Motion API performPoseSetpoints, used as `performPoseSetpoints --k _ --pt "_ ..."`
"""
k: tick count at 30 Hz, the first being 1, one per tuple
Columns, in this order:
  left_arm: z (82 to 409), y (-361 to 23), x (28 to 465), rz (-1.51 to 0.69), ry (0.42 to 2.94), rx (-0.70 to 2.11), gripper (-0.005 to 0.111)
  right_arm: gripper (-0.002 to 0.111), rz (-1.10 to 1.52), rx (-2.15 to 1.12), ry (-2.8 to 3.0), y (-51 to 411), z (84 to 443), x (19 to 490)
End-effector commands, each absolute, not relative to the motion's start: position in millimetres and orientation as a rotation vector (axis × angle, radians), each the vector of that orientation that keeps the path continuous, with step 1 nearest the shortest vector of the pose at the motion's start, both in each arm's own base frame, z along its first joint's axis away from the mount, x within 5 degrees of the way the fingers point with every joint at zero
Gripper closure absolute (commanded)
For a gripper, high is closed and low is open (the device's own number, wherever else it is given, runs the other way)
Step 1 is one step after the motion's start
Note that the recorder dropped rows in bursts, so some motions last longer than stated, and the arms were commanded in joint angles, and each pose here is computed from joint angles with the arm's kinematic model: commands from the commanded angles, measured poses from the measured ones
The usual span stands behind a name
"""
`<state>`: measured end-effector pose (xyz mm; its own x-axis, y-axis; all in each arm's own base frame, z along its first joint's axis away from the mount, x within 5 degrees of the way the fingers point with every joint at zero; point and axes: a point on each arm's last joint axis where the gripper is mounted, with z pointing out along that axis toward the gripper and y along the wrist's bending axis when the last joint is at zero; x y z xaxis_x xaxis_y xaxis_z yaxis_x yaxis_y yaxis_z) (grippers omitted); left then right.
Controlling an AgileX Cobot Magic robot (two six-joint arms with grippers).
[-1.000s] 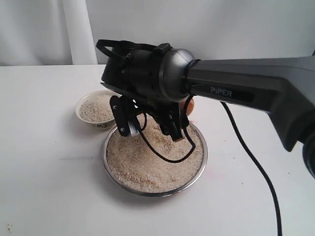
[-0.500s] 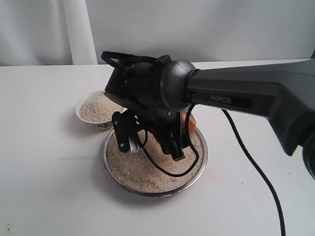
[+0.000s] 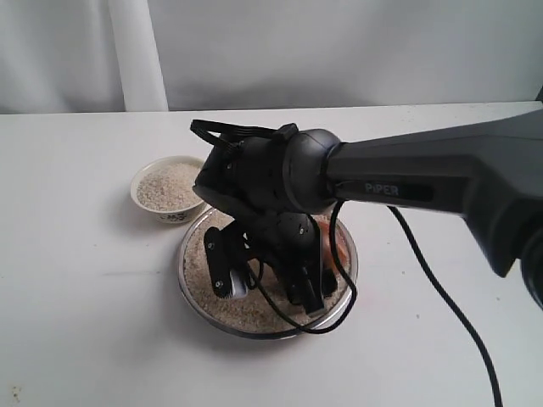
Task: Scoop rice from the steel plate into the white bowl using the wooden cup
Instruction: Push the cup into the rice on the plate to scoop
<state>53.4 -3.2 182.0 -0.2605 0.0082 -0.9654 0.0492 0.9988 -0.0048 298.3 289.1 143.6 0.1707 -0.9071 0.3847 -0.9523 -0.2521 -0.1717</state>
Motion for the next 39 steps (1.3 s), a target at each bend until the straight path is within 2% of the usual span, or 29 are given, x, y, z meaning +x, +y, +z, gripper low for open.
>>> performPoseSetpoints --k 1,4,7,20,39 --pt "182 -4 53 -0.045 1.83 0.044 0.107 0.108 0.602 2.323 -1.86 291 134 298" --pt "182 -4 53 -0.044 1.83 0.046 0.107 0.108 0.561 2.299 -1.829 292 108 298" --pt "182 -4 53 -0.044 1.83 0.046 0.107 0.108 0.53 2.334 -1.849 297 96 299" --pt "182 -4 53 -0.046 1.83 0.043 0.107 0.108 0.491 2.442 -2.024 312 95 306" --pt "182 -4 53 -0.046 1.83 0.044 0.107 0.108 0.353 2.353 -2.256 312 93 313"
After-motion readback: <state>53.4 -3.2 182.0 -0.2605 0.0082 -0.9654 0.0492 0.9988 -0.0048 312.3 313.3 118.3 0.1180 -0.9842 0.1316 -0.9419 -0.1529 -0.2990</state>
